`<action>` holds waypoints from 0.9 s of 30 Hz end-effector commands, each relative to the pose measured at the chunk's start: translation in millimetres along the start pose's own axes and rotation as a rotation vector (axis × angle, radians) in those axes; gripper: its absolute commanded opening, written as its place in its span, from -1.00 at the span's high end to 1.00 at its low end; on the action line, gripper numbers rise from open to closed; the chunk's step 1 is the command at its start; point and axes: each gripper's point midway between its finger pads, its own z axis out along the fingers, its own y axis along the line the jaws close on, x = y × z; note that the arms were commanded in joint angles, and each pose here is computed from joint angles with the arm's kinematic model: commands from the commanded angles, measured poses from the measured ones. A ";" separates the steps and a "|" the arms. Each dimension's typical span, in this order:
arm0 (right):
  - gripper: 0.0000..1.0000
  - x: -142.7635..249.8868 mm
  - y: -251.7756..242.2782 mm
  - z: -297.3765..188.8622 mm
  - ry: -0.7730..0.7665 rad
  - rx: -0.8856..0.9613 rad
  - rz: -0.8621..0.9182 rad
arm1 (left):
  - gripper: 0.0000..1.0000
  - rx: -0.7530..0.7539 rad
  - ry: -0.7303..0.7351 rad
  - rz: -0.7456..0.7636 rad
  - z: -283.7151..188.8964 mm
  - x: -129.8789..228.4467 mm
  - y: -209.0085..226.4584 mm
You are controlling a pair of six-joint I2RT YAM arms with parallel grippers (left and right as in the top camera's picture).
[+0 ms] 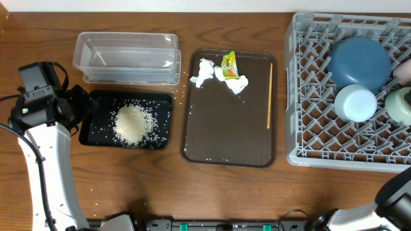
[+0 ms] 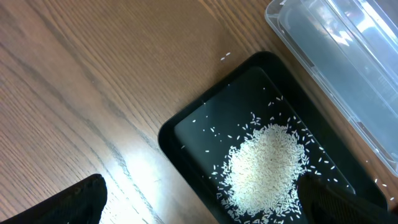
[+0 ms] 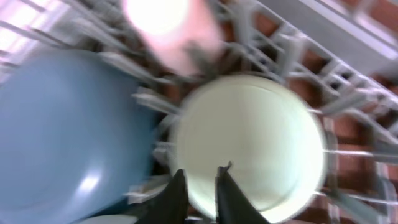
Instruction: Sort waste into correct bins and load items into the dishwasher rack
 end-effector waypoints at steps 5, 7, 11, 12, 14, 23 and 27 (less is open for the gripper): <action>-0.08 -8.4 120.0 -50.9 -0.107 -0.265 -0.190 | -1.00 -0.003 -0.024 -0.009 -6.3 -6.9 1.5; -0.07 -5.1 149.0 -63.2 -0.127 -0.317 -0.236 | -1.00 -0.003 -0.024 -0.009 -6.3 -6.8 1.4; -0.07 10.0 206.8 -84.0 -0.137 -0.417 -0.361 | -1.00 -0.003 -0.024 -0.009 -6.3 -6.8 1.4; -0.08 17.1 222.9 -90.1 -0.132 -0.435 -0.401 | -1.00 -0.003 -0.024 -0.009 -6.3 -6.7 1.5; -0.12 26.8 245.0 -99.1 -0.135 -0.443 -0.446 | -1.00 -0.003 -0.024 -0.009 -6.3 -6.8 1.4; 0.05 83.7 315.9 -151.8 -0.046 -0.415 -0.746 | -1.00 -0.003 -0.024 -0.009 -6.3 -6.8 1.4; -0.46 111.4 333.7 -168.2 0.049 -0.453 -0.806 | -1.00 -0.003 -0.024 -0.009 -6.3 -6.8 1.4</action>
